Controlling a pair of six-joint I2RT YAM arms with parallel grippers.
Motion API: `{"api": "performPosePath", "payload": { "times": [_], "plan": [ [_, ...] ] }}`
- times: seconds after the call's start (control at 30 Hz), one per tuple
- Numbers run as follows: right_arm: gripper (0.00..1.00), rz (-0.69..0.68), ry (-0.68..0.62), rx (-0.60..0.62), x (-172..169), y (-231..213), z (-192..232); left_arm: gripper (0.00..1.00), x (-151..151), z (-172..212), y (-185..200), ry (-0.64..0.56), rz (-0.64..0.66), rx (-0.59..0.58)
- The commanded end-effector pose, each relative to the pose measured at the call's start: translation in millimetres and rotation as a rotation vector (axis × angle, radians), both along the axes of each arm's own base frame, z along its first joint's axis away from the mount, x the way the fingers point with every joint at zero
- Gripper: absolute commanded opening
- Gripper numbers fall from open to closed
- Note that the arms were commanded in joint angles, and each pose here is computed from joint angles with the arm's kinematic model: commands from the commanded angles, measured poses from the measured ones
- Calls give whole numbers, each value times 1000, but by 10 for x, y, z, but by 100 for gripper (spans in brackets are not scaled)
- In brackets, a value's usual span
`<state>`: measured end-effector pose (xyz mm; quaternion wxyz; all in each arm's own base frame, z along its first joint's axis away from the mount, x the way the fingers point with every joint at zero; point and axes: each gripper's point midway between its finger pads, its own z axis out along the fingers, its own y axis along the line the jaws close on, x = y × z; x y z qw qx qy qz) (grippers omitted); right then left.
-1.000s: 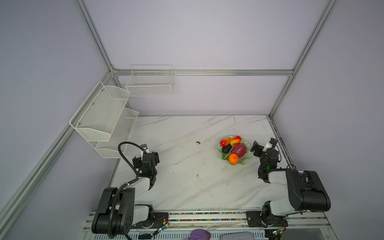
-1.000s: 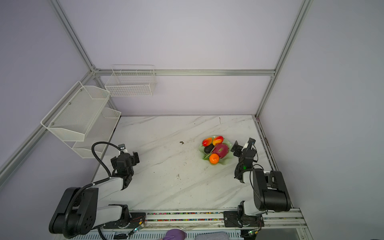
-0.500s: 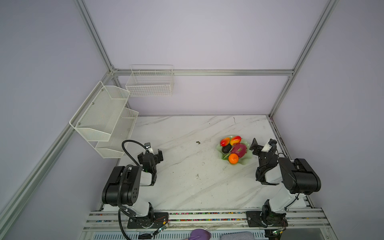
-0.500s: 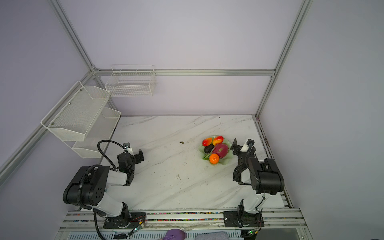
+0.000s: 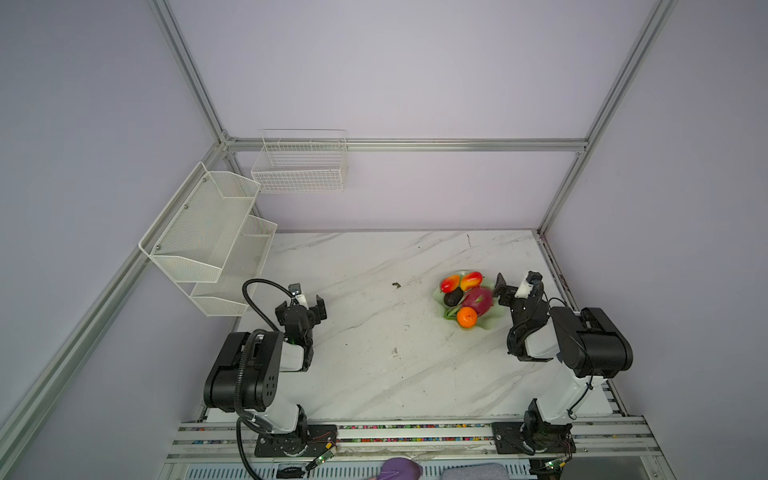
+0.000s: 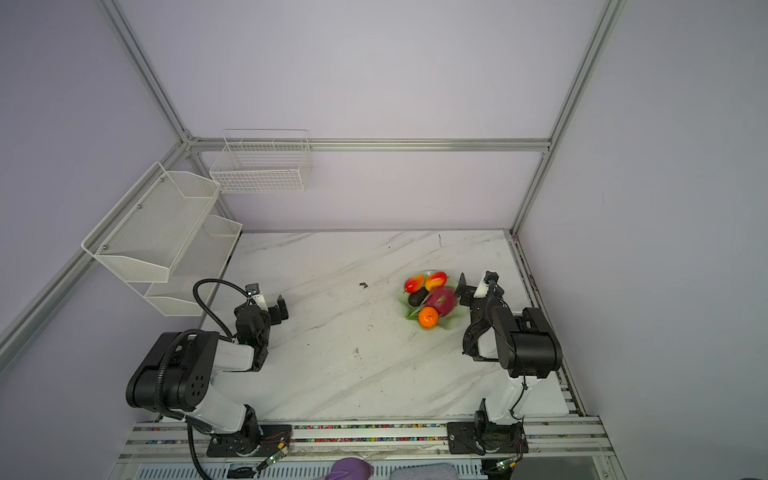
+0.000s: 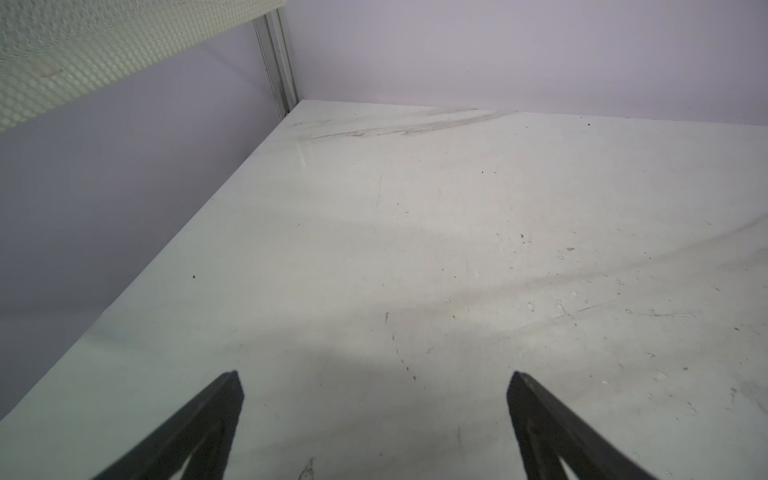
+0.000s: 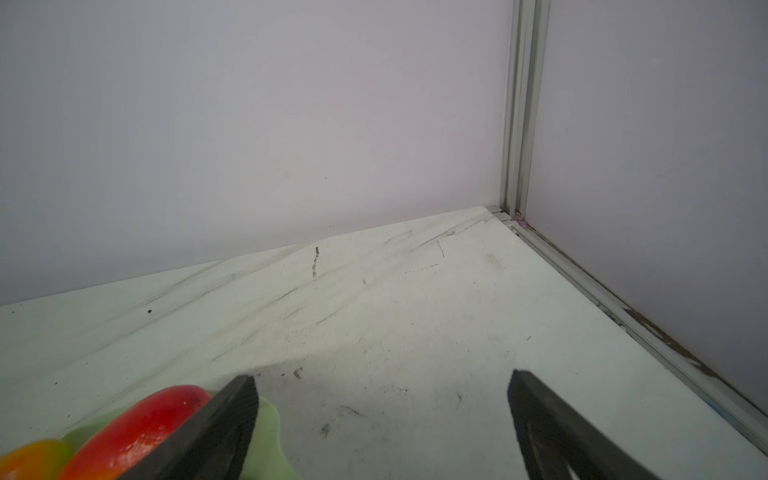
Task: Place and organize the fake fruits in the fruit bowl
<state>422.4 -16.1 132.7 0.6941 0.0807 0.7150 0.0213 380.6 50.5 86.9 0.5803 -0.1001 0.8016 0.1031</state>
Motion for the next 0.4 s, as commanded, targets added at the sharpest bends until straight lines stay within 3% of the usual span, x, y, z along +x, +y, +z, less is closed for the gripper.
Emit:
{"api": "performPosePath", "payload": {
  "times": [0.0, 0.37],
  "plan": [
    [97, 10, -9, -25, 58, 49, 66, 100, 132, 293, 9, -97, -6, 18],
    [97, 33, 34, -92, 160, 249, 14, 100, 133, 293, 11, -97, -6, 18]
  ]
}}
